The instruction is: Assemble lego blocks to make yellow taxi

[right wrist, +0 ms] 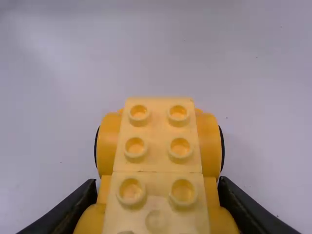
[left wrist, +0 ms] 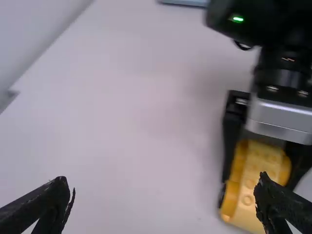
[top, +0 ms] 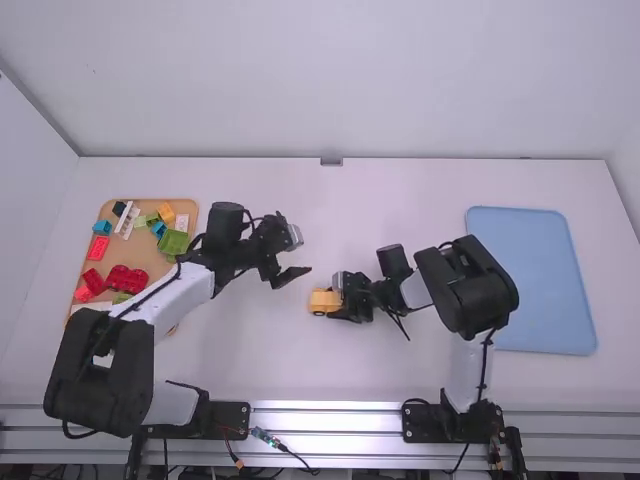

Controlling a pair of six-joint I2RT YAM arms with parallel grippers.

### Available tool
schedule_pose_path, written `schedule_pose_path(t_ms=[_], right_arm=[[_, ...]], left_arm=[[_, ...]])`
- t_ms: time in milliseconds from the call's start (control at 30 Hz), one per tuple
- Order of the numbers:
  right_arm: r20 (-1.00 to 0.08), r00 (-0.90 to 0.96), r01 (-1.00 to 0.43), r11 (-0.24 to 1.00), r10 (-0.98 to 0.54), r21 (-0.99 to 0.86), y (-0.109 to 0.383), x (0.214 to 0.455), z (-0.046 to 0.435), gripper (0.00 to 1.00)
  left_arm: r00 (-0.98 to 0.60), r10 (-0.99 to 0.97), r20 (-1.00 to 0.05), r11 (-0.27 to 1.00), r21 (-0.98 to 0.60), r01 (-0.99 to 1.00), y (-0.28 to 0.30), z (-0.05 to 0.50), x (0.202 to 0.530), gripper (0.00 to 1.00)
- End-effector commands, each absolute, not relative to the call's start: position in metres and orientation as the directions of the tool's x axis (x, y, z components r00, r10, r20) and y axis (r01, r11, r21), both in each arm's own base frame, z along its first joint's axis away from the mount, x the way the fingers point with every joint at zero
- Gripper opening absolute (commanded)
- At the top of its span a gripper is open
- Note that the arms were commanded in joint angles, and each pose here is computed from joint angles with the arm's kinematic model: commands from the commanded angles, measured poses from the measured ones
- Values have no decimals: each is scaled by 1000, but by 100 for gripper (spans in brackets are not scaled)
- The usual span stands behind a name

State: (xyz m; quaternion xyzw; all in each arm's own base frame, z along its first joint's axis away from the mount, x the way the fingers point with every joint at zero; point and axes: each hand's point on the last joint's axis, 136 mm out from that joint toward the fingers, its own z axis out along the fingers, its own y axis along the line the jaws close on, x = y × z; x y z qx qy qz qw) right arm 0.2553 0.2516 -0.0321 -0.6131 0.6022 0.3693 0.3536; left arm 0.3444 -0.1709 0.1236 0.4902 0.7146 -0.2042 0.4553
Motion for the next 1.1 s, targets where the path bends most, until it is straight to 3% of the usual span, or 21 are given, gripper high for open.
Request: schedule_pose_path(t_ms=[0,100,333,467,533,567,867,1067], right_arm=[[-830,-66,-998,55,-553,43,243,260,-46,58],[-812,-79,-996,83,-579,37,239,263,-50,62],[-785,-98,-994,105,-612,42,234,264,-57,72],[-778,-101,-993,111,-620,41,233,264,-59,82],[-775,-105,-993,112,-623,45,232,264,-58,98],[-768,-111,-992,119,-631,47,231,264,-58,99],[-645,-170,-979,201,-745,27,206,265,-54,99],[-486,-297,-937,348,-822,-17,172,272,-59,99]], left_arm=[[-274,428,-861,611,52,790,-145,130,361,99],[-358,352,-865,710,-2,704,-122,133,374,99],[-450,216,-866,799,-109,592,-91,137,386,99],[-451,209,-868,809,-105,578,-85,139,388,99],[-450,210,-868,808,-105,579,-86,140,389,99],[-455,208,-866,810,-108,576,-85,142,390,99],[-515,122,-849,846,-182,501,-67,167,402,99],[-555,107,-825,906,-149,397,-48,180,414,99]])
